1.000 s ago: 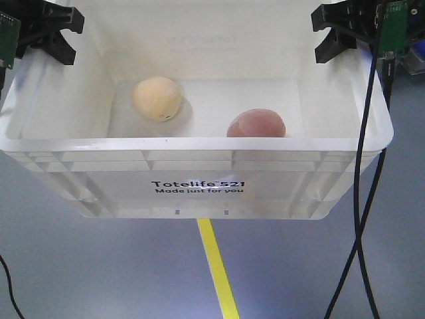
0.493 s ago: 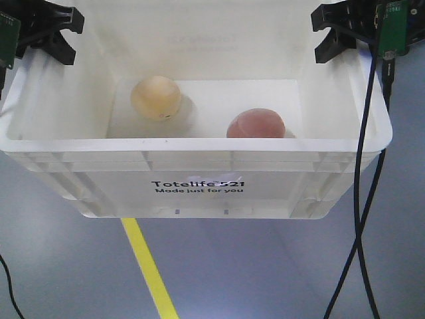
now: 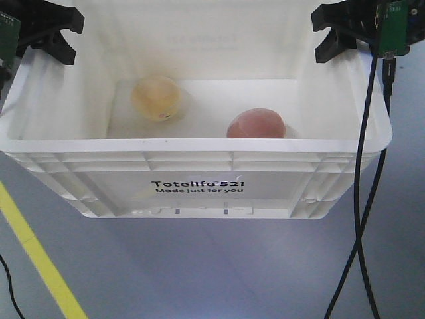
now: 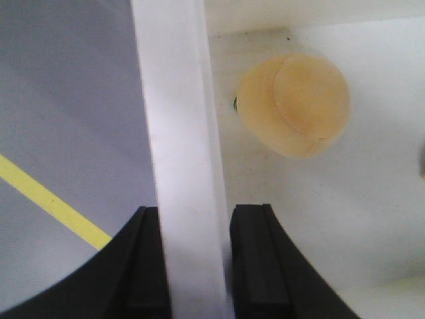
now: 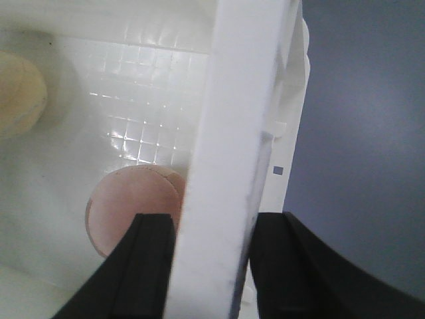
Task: Place moving items into box and shelve
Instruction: 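Hold the tote level with both grippers while base turns toward shelf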
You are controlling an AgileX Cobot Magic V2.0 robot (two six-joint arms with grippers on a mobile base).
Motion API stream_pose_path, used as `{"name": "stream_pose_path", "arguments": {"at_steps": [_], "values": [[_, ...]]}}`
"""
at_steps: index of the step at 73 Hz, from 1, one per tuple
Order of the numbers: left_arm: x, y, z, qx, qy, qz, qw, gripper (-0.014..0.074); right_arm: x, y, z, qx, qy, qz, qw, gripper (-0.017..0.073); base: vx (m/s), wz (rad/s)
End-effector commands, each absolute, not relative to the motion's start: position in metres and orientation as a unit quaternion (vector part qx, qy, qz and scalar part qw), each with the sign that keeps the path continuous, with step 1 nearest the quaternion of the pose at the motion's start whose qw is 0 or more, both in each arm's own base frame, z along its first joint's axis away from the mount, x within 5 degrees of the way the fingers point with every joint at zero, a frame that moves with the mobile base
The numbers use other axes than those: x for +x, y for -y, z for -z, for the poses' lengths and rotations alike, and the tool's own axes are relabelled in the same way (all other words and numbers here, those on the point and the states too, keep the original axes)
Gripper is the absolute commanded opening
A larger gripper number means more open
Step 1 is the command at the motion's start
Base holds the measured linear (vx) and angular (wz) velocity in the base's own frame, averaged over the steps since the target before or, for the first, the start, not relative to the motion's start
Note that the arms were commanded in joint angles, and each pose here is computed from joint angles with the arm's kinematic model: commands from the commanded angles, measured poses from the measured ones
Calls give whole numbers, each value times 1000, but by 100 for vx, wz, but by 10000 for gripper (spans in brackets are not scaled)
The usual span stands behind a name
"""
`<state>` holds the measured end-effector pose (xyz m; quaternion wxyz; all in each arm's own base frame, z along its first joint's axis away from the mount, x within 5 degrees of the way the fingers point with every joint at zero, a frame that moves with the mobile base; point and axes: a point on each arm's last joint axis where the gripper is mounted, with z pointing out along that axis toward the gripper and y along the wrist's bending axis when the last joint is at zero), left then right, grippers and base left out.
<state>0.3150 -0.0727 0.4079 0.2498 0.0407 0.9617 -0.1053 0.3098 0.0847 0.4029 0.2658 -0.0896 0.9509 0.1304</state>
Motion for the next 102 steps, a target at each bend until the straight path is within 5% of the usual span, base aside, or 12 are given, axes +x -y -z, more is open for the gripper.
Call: {"name": "stream_pose_path", "arguments": {"at_steps": [1,102], "values": [[303,83,-445,44,-925,173,335,-17,296,-94,-443,-95,-907,-201,357,-10,34,-53],[303,83,-445,44,-925,173,335,-17,296,-94,-443,-95,-908,-201,356,-10,32,-50]]}}
